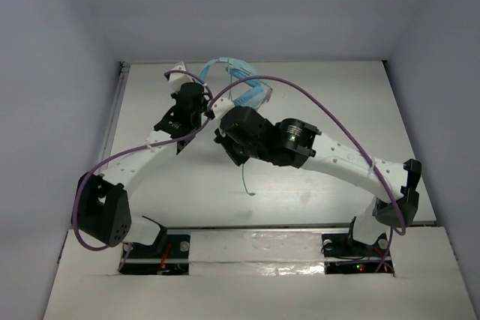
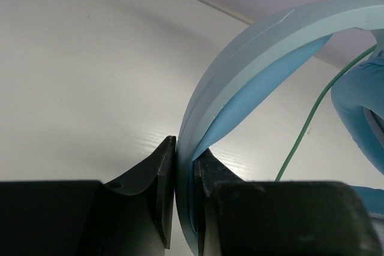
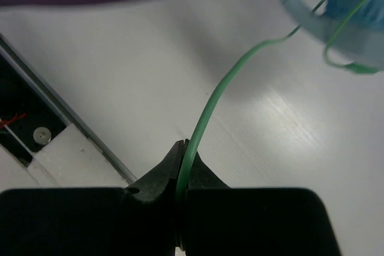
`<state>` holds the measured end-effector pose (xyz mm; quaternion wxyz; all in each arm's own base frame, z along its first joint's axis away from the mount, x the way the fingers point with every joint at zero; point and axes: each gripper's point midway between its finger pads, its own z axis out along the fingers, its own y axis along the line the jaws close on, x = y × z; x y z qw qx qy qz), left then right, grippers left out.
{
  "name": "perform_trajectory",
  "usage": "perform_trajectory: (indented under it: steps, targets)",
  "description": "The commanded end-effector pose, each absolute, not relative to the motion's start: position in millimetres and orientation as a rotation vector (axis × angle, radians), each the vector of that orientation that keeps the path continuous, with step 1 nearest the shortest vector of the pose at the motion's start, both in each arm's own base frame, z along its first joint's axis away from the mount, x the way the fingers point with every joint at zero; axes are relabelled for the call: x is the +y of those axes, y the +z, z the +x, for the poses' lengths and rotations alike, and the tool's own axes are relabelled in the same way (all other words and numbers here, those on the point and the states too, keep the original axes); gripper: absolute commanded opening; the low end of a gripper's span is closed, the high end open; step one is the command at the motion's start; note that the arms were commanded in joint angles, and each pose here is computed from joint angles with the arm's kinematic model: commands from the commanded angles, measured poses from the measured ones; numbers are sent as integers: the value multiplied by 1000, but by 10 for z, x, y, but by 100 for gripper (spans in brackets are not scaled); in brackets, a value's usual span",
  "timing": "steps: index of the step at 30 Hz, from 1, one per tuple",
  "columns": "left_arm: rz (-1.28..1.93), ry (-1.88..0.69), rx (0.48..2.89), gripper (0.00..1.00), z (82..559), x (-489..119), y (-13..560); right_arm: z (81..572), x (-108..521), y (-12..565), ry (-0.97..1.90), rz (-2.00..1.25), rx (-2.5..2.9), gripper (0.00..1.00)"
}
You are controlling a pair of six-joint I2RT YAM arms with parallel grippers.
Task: Wrap the headphones
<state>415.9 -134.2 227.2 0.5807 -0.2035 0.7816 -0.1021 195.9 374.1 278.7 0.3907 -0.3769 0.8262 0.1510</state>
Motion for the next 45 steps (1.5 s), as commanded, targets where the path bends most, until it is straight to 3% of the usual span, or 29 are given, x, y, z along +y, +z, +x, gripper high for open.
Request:
perform_trajectory:
  steps: [1,17,42,45]
  targets:
    - [-466,-251,1724,0,4168,-1377,2547,2127,3599,3242,303,-895,1995,0]
    - [-228,-236,1896,0,3592,-1607,2265,2792,2992,3602,-144,-663,1825,0]
    - [274,-496,1979,0,2972,-2045,2376,3659,2591,3482,-304,-569,1719,0]
    - [252,-417,1988,0,3040,-1947,2410,3621,2493,3415,-304,-559,1738,0]
